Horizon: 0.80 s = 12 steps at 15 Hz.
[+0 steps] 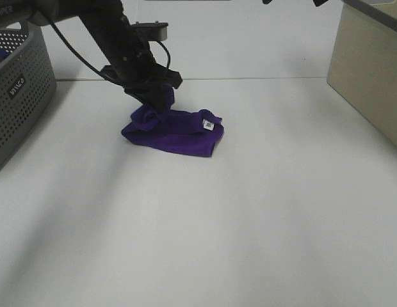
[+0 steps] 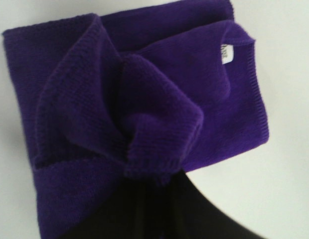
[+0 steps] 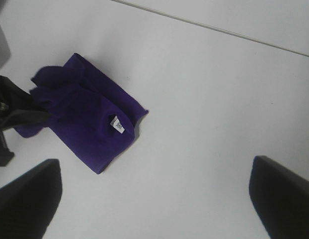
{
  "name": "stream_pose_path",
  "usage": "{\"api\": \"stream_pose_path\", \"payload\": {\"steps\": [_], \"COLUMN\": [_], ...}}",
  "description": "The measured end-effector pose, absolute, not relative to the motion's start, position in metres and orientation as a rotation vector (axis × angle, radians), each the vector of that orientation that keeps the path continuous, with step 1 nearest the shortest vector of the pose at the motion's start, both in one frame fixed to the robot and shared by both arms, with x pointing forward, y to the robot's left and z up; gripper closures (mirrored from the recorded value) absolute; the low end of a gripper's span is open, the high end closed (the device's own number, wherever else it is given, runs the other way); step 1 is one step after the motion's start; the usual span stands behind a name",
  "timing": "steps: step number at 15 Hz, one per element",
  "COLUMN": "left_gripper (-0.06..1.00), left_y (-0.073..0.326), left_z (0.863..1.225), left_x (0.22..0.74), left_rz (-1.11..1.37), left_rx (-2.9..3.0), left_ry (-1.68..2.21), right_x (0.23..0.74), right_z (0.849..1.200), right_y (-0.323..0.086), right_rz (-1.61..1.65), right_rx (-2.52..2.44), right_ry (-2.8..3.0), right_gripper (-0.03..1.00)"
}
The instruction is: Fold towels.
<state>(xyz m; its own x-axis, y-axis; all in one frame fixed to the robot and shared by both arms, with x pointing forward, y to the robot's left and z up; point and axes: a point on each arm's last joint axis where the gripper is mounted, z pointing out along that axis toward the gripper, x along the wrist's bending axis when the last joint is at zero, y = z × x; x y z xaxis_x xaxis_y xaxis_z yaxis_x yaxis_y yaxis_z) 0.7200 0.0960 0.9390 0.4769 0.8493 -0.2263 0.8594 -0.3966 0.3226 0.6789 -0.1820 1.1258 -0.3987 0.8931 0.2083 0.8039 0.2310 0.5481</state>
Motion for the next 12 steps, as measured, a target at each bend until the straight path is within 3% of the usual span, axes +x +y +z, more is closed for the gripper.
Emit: {"api": "stream_pose_path", "payload": {"steps": [2, 4, 6, 8, 9, 12], "left_gripper": [0.90, 0.78, 0.58, 0.29, 0.23, 0.19], "left_y": [0.074, 0.052, 0.040, 0.033, 0.031, 0.029], "left_z": [0.924, 0.911, 0.910, 0.914, 0.916, 0.918], "left_x": [0.715, 0.711, 0.711, 0.711, 0.711, 0.711], "left_rz": [-0.057, -0.074, -0.134, -0.207, -0.236, -0.271], "left_rx": [2.330, 2.282, 2.182, 2.081, 2.039, 2.006], "left_ry": [1.413, 1.411, 1.417, 1.431, 1.437, 1.442], "right_x": [0.676, 0.675, 0.675, 0.675, 0.675, 0.675], "right_z": [1.132, 1.133, 1.133, 1.133, 1.133, 1.133], "right_y": [-0.181, -0.177, -0.177, -0.177, -0.177, -0.177], "right_rz": [0.938, 0.991, 0.997, 0.997, 0.997, 0.997], "right_rx": [1.636, 1.654, 1.656, 1.656, 1.656, 1.656], "right_ry": [2.339, 2.347, 2.348, 2.348, 2.348, 2.348], "right_gripper": [-0.02, -0.02, -0.02, -0.02, -0.02, -0.02]}}
